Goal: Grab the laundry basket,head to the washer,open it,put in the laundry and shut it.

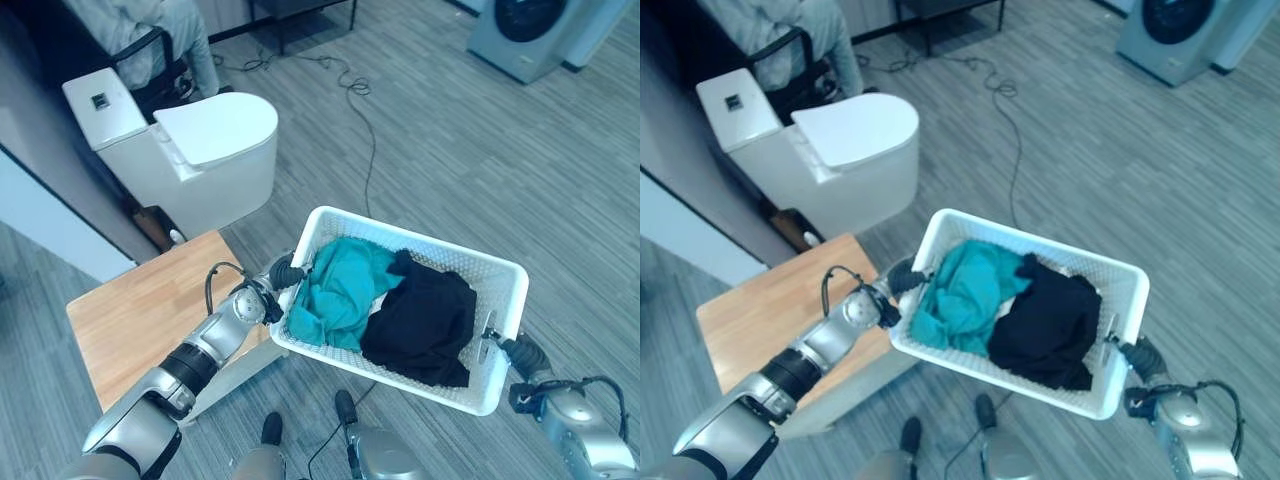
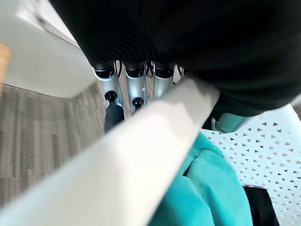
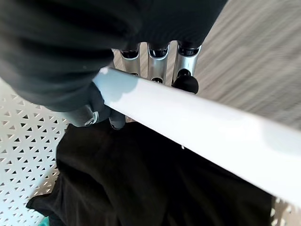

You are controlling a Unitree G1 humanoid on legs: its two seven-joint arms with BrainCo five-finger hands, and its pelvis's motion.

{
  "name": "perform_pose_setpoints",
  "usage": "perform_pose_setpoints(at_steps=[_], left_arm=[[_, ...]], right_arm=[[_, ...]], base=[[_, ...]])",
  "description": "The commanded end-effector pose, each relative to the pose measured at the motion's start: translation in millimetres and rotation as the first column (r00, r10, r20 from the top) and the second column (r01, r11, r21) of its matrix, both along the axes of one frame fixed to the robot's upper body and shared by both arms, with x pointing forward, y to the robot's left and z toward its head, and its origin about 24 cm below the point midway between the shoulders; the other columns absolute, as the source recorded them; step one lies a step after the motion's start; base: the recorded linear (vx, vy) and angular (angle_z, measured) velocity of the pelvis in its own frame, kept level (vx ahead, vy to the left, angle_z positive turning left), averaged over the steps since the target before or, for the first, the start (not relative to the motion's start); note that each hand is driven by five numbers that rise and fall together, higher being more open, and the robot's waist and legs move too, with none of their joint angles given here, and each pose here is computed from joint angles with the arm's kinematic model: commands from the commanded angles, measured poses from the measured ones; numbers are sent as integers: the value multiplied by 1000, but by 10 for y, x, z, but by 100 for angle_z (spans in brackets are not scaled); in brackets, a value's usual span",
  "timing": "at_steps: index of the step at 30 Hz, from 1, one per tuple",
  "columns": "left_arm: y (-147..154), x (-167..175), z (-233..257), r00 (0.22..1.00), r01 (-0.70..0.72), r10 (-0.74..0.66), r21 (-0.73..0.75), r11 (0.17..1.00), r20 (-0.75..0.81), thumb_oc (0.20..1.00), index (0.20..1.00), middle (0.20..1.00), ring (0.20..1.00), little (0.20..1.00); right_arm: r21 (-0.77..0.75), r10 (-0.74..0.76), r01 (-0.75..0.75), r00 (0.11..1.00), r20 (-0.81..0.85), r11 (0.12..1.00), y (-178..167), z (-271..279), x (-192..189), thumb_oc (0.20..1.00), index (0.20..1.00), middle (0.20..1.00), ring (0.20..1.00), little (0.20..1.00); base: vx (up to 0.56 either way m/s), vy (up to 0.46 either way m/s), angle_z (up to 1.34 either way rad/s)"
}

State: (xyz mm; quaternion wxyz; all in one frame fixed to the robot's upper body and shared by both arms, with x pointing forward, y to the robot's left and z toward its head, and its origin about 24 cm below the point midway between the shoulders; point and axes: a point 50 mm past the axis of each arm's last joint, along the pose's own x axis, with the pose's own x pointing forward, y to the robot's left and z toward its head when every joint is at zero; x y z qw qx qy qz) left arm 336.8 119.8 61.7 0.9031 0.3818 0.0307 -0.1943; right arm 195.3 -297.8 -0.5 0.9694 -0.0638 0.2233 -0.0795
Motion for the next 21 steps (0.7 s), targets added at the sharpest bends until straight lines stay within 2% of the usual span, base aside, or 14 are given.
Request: perform_pose_setpoints(at_steps=[1,4,7,9,11,16,21], left_arm=[[-133,131,425,979,76,-70,-26,997,192,200,200,200,200,200],[88,119,391,984,19,-18,-4,1000,177,200,200,200,200,200],[216,100,375,986,-14,13,2,1000,169,200,200,200,200,200],[449,44,329,985,-81,81,-3,997,153,200,200,200,200,200],[478,36,331,983,-94,94,-11,996,157,200,200,200,200,200],[601,1,331,973,-144,150,-47,988,174,200,200,200,200,200],[474,65,356,974,-125,130,-38,991,186,200,200,200,200,200]], right_arm=[[-4,123,-125,966,229,992,205,435,357,200,200,200,200,200],[7,144,-149,966,213,989,300,365,368,200,200,200,200,200],[10,156,-161,969,189,987,340,297,354,200,200,200,200,200],[4,199,-201,969,148,980,432,202,380,200,200,200,200,200],[0,209,-212,967,144,977,462,193,393,200,200,200,200,200],[-26,216,-214,966,145,976,466,206,429,200,200,200,200,200],[-35,170,-166,976,136,985,308,206,279,200,200,200,200,200]], base=[[-503,514,-219],[-310,138,-258],[-165,52,-101],[-253,-31,-106],[-111,-102,-140],[-163,-337,-43],[-75,-465,19]])
